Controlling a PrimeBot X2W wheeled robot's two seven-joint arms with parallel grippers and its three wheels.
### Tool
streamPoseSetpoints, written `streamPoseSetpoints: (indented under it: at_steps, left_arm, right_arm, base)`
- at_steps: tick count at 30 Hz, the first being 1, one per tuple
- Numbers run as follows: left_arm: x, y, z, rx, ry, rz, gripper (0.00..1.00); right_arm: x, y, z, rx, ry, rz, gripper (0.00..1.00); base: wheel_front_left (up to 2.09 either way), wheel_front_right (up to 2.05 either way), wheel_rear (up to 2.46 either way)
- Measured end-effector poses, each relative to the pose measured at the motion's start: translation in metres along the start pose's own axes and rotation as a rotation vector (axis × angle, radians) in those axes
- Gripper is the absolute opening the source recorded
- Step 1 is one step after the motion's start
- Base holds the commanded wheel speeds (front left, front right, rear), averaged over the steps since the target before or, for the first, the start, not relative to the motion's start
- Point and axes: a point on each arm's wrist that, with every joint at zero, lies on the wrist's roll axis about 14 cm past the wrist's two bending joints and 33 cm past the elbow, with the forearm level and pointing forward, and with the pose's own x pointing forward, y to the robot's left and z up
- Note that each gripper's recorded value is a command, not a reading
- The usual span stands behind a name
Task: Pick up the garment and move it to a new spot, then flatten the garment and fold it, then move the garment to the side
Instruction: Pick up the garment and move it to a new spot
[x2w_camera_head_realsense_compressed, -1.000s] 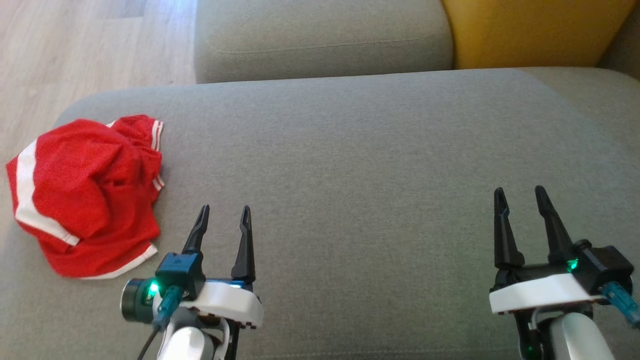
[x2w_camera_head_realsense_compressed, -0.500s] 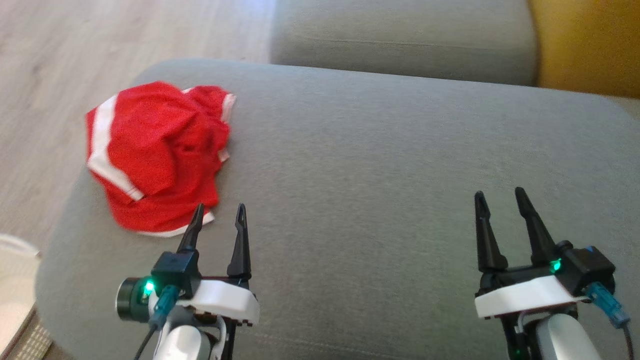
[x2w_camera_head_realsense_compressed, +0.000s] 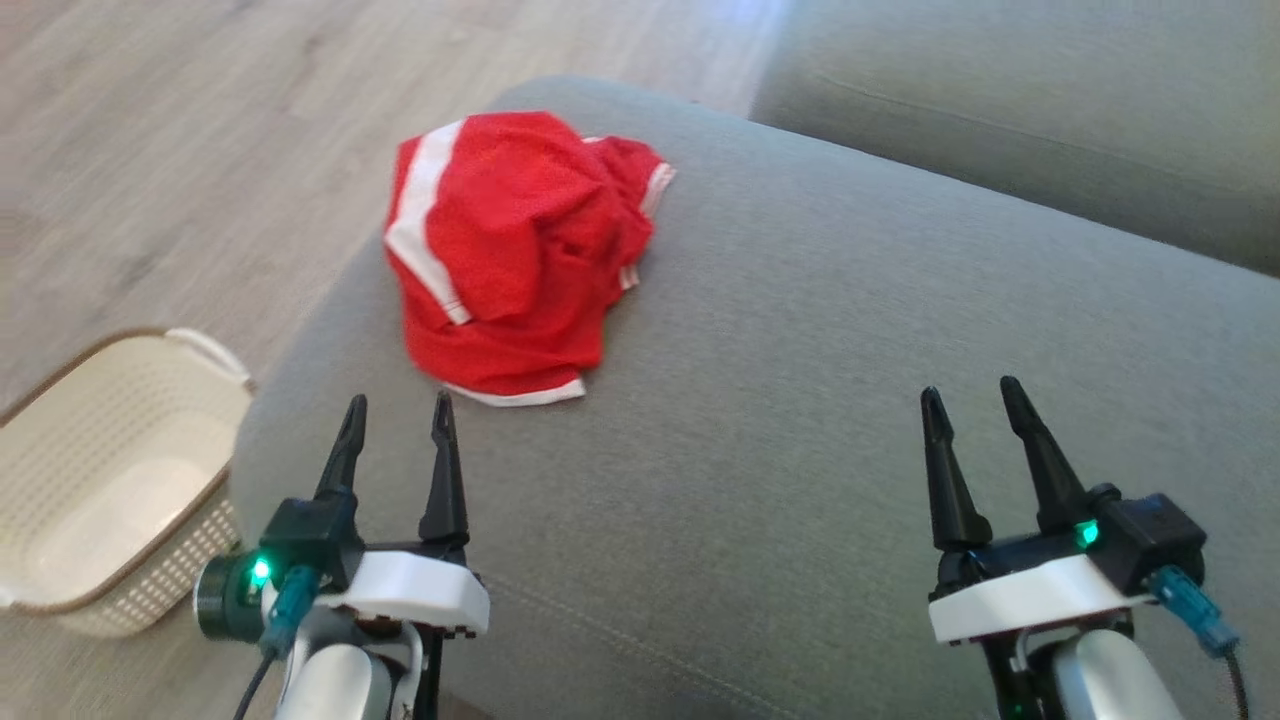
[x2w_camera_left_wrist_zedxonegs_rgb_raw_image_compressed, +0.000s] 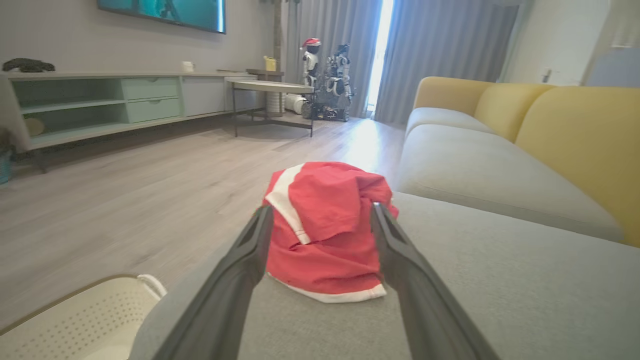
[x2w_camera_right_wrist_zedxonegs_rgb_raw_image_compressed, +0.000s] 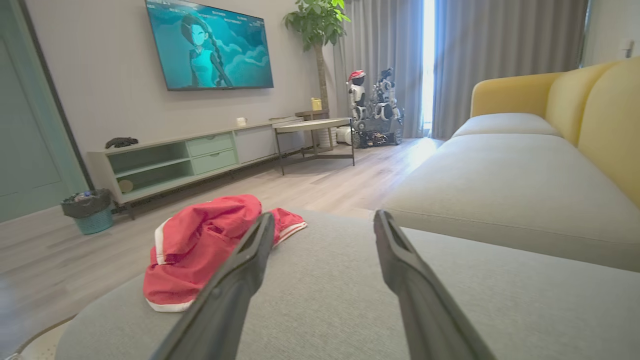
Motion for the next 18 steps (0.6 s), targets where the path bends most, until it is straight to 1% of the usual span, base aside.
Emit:
streamPoseSetpoints:
  at_steps: [5, 11, 18]
  left_arm:
    - [-0.012, 0.022, -0.002, 0.005, 0.009, 0.072, 1.0]
    - [-0.013, 0.026, -0.002, 0.011, 0.012, 0.091, 1.0]
    - [-0.012, 0.027, -0.003, 0.014, 0.016, 0.098, 1.0]
  right_arm:
    - [0.007, 0.025, -0.008, 0.021, 0.021, 0.077, 1.0]
    - [0.009, 0.03, -0.017, 0.033, 0.045, 0.095, 1.0]
    - [0.009, 0.029, -0.021, 0.035, 0.056, 0.093, 1.0]
  base:
    - [0.0, 0.0, 0.0]
    - [0.0, 0.0, 0.0]
    - [0.0, 0.0, 0.0]
